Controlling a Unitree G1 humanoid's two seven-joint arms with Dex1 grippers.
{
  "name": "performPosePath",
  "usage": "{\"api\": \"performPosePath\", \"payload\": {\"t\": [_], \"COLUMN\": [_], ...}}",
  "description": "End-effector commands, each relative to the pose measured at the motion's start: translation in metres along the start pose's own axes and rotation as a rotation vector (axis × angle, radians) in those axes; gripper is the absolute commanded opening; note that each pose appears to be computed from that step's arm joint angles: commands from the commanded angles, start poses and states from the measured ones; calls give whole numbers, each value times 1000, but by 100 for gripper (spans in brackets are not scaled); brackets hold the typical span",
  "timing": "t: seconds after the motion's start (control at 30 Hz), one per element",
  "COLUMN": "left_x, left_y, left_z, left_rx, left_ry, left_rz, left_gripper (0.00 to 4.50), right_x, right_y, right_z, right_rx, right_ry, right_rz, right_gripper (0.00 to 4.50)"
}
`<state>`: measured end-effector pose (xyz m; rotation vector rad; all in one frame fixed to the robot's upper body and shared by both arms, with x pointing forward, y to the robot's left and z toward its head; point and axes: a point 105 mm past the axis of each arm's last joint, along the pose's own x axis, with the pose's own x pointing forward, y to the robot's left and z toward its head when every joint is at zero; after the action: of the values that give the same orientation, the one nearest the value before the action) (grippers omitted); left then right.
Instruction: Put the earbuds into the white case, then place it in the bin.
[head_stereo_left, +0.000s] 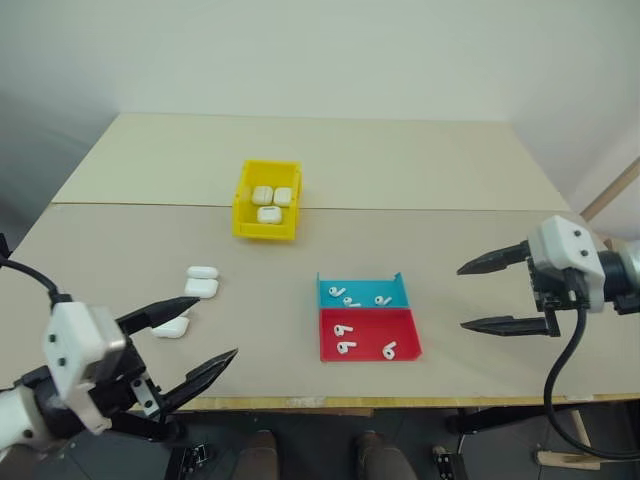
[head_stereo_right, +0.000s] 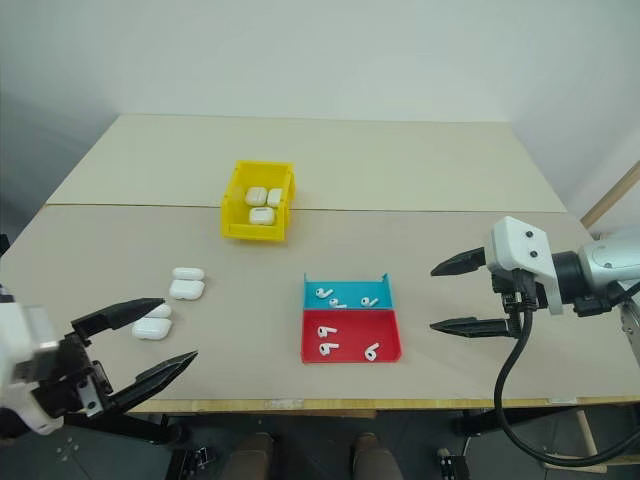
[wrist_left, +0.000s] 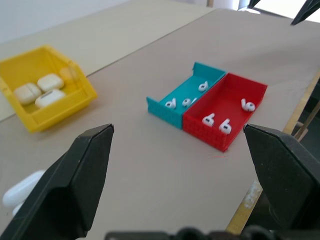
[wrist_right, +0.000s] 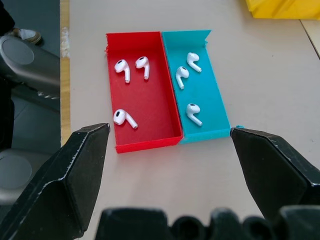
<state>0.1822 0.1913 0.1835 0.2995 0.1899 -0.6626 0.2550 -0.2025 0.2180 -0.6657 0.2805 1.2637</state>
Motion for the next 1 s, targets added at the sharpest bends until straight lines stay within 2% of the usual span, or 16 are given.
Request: {"api": "performPosePath", "payload": {"t": [0.03,0.13,0.27,0.4,0.43,0.53,0.7,1.0], "left_x": [4,3,8,7,5,4,-5,0], "left_y": [17,38,43,54,58,67,75,94], "left_z": [-14,-21,-10,-18,-20,-18,-25,-28], "left_rx": [-29,-75,-135,-453,-439,-452,-404,-473], "left_ry": [160,271,310,425,469,464,573,590], "left_rz": [179,349,409,484,504,541,551,544], "left_gripper": [450,450,450,450,450,450,450,450], "right_x": [-1,0,2,7,8,11,17,23], "right_y": [4,8,10,11,11,11,21,31], "right_z": [6,3,0,0,0,-1,-3,-8], "right_rx": [-19,-1,7,3,4,18,46,78], "right_ry": [10,13,19,19,16,11,6,8], "right_rz": [-16,-24,-39,-56,-62,-75,-74,-91], "right_gripper": [446,446,446,446,446,446,446,446]}}
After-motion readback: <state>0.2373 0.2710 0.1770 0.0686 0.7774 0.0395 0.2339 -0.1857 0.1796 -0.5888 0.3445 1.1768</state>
